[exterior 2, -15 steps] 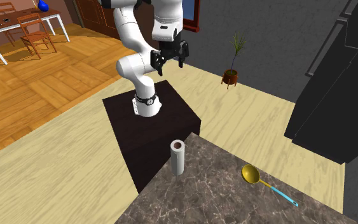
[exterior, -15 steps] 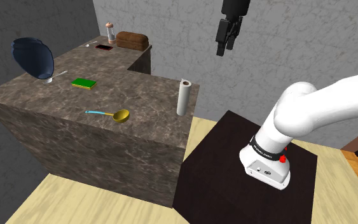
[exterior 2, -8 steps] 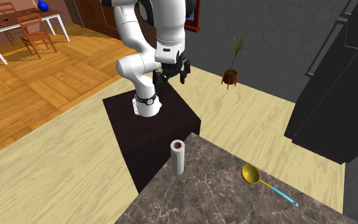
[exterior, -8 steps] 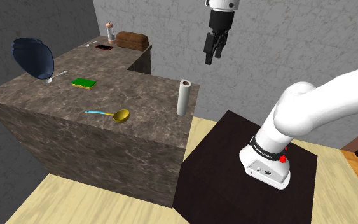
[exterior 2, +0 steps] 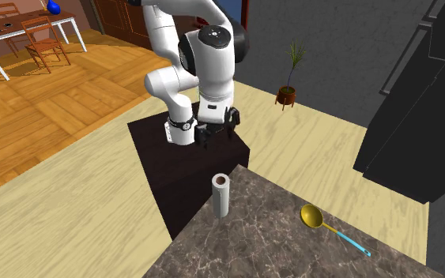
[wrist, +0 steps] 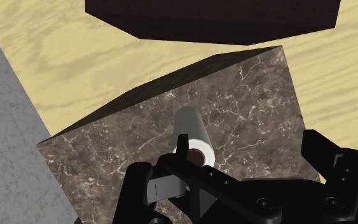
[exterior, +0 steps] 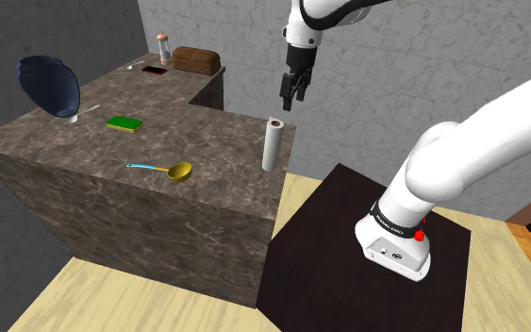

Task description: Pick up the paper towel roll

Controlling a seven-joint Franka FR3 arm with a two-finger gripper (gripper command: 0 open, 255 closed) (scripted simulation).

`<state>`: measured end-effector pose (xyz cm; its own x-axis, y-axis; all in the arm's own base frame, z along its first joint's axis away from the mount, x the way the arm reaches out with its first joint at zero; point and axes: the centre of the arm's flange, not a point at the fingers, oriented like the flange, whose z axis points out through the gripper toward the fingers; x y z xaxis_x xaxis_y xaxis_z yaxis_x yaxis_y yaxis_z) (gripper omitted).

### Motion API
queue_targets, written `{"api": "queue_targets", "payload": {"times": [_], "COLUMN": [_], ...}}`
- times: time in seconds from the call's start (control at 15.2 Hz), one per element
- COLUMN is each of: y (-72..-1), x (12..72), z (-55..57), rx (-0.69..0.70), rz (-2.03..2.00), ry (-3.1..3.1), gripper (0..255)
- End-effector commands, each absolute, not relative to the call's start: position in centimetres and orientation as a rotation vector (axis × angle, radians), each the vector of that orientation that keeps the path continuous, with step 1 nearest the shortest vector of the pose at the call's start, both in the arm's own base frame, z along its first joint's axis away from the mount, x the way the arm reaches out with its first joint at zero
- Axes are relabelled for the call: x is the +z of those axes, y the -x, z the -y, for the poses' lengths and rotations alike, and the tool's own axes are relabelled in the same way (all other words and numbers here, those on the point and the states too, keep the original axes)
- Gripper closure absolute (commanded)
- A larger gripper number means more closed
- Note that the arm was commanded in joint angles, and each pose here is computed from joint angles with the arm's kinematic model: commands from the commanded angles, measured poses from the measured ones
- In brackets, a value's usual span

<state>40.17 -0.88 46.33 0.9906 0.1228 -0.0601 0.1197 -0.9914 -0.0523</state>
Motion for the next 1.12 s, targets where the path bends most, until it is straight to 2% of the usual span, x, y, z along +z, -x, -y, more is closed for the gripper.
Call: {"api": "queue_targets", "payload": {"times": [0.0,0.53,1.06], "y": [-41.7,-48.4,-48.7], "x": [44.4,36.7,32.3], "z": [1.4,3.4,3.5], "rx": [0.089,0.069,0.068], "rz": [0.199,0.239,0.241], "ry": [3.085,3.082,3.082], "gripper": [0,0,0]}}
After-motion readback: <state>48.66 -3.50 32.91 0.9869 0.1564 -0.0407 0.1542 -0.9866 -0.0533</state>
